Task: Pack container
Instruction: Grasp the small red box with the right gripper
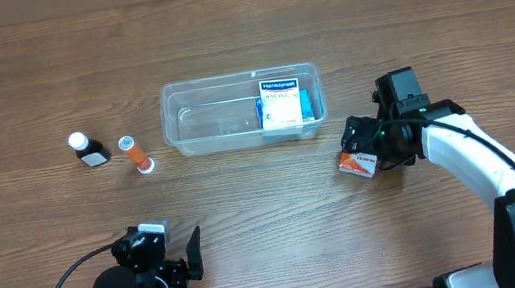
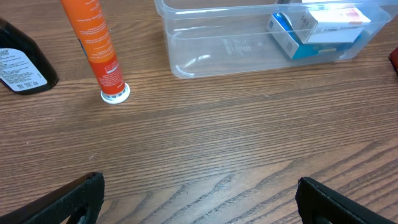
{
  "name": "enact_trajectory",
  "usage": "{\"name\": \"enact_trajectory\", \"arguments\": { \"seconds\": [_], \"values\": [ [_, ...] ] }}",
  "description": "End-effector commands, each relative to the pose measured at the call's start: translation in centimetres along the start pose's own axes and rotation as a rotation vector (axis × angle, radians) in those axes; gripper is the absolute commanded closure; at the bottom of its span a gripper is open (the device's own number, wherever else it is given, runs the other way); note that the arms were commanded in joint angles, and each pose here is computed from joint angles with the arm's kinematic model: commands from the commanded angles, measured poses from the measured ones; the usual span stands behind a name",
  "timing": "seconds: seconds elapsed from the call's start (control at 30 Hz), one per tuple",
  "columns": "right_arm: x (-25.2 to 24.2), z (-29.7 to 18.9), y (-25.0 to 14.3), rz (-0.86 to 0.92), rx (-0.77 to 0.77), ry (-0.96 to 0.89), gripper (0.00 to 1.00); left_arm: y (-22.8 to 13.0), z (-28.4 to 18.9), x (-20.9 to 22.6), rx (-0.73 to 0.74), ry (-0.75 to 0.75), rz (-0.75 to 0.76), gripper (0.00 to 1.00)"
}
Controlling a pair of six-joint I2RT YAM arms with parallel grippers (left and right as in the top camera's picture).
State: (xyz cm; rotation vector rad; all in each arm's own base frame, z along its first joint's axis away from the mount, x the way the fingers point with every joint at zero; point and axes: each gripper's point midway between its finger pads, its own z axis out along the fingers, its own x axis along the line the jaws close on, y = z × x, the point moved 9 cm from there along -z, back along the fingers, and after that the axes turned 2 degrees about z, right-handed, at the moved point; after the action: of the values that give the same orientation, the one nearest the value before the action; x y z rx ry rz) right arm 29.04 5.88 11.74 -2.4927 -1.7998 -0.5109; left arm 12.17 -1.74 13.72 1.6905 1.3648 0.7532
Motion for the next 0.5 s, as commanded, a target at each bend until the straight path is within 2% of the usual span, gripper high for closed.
{"name": "enact_trajectory", "arguments": {
  "seconds": [0.0,0.2,0.47],
  "values": [
    [-0.3,1.6,-0.3,0.004,0.041,-0.024,0.05,0.0,0.0,-0.1,-0.007,-0.006,0.016,0.0],
    [-0.5,2.8,-0.2,0.005,0.054,-0.031,0.05,0.0,0.0,-0.1,-0.007,-0.006,0.016,0.0],
    [-2.3,3.7,-1.2,0.128,0.1,-0.2,0.08,0.0,0.0,-0.1,-0.007,-0.006,0.016,0.0]
  ]
}}
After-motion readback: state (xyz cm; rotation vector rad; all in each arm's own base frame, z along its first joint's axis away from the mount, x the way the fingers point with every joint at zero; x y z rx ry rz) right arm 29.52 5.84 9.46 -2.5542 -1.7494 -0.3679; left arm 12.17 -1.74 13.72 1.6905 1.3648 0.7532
